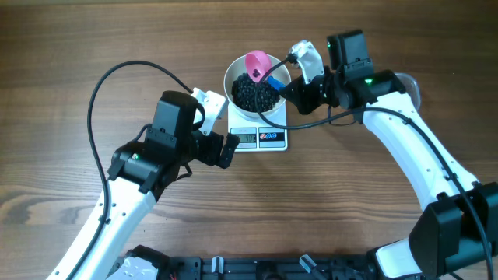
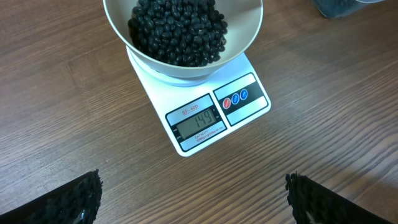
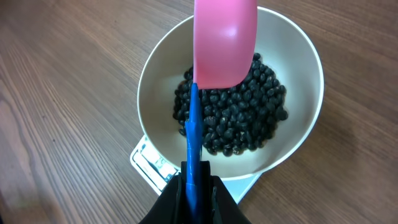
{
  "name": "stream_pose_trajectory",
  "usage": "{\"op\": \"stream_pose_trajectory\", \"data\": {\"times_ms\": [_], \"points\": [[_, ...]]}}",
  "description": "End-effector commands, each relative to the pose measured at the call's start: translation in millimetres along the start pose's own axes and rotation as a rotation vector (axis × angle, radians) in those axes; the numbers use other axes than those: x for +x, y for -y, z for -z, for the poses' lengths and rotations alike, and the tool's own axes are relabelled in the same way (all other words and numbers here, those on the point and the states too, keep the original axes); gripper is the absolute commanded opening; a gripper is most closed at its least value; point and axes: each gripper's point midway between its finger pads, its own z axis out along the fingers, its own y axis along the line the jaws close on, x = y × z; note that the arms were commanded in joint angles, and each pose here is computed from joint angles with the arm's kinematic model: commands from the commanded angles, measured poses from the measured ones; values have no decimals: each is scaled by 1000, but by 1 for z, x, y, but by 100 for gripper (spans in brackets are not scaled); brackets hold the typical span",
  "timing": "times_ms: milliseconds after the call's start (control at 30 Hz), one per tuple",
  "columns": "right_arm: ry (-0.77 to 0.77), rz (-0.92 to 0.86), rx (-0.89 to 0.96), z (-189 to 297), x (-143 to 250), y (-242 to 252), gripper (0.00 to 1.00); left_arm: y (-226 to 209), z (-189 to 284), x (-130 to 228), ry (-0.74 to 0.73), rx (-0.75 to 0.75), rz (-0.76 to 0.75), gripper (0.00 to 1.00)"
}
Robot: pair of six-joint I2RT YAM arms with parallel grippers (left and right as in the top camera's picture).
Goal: Scoop item into bowl and weigh 150g on scale
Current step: 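Hold the tilted scoop over the bowl, shaking out a few beans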
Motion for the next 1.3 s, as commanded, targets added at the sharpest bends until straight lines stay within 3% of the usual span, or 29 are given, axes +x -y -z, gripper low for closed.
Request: {"op": "stream_pose_trajectory", "data": {"times_ms": [0,533,833,1267], "points": [[30,60,-13,8,-8,-7,4,4,-2,2,-6,19,-4,100],[31,63,-13,8,-8,-7,4,4,-2,2,-6,19,-4,100],[15,230,7,8,-5,-4,4,4,-2,2,-6,19,-5,100],[-4,196,55,8,-2,5,4,4,-2,2,-6,19,-4,100]]}}
